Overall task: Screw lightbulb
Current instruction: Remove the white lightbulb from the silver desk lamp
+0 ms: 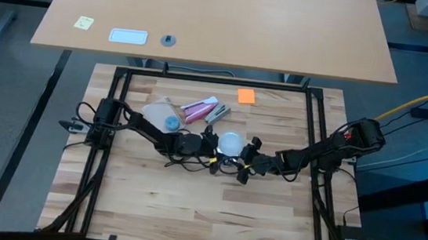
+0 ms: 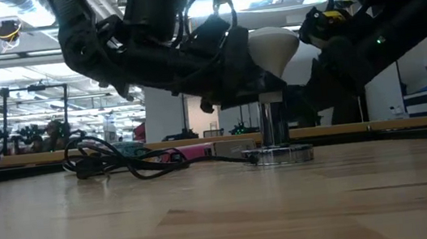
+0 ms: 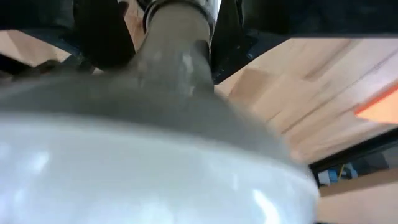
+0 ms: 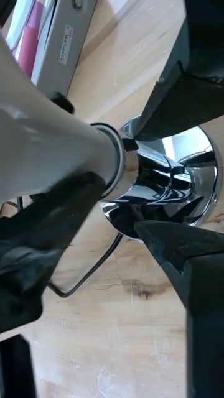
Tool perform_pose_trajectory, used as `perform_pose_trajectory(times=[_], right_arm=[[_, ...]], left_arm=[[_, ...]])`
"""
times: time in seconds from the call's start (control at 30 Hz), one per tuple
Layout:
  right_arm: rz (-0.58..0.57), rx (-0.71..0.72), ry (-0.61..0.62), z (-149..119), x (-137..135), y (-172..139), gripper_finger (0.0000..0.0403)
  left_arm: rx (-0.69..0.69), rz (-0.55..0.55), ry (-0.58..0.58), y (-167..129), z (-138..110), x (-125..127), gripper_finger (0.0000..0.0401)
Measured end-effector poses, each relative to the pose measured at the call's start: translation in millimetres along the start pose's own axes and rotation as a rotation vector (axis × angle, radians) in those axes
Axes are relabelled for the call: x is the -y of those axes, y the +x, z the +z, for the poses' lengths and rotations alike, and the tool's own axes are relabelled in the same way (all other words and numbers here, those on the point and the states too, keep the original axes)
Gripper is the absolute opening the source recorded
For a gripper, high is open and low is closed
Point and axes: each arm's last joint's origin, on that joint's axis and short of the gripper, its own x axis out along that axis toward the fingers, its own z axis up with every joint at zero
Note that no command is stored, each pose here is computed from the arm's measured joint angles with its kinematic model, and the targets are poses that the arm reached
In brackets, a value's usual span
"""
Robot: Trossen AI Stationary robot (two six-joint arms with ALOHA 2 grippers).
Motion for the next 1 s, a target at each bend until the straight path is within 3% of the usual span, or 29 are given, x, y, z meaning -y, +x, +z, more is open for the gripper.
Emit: perform_pose_trajectory(times=[0.2,0.43,1.0], right_arm=[[-0.004,-0.004,-0.039,-0.5,0.2,0.0,0.0225],[-0.065,-0.015,-0.069,-2.8,2.7,-0.1,0.0225],[-0.187,-0.097,-0.113,-13.4,9.5,-1.5,0.0225]], left_arm=[[-0.041,0.006,0.011,-0.1,-4.1,-0.5,0.0189],[-0.039,0.004,0.01,-0.3,-3.9,0.2,0.0132],[-0.049,-0.042,0.037,-5.8,-7.2,17.7,0.0134]])
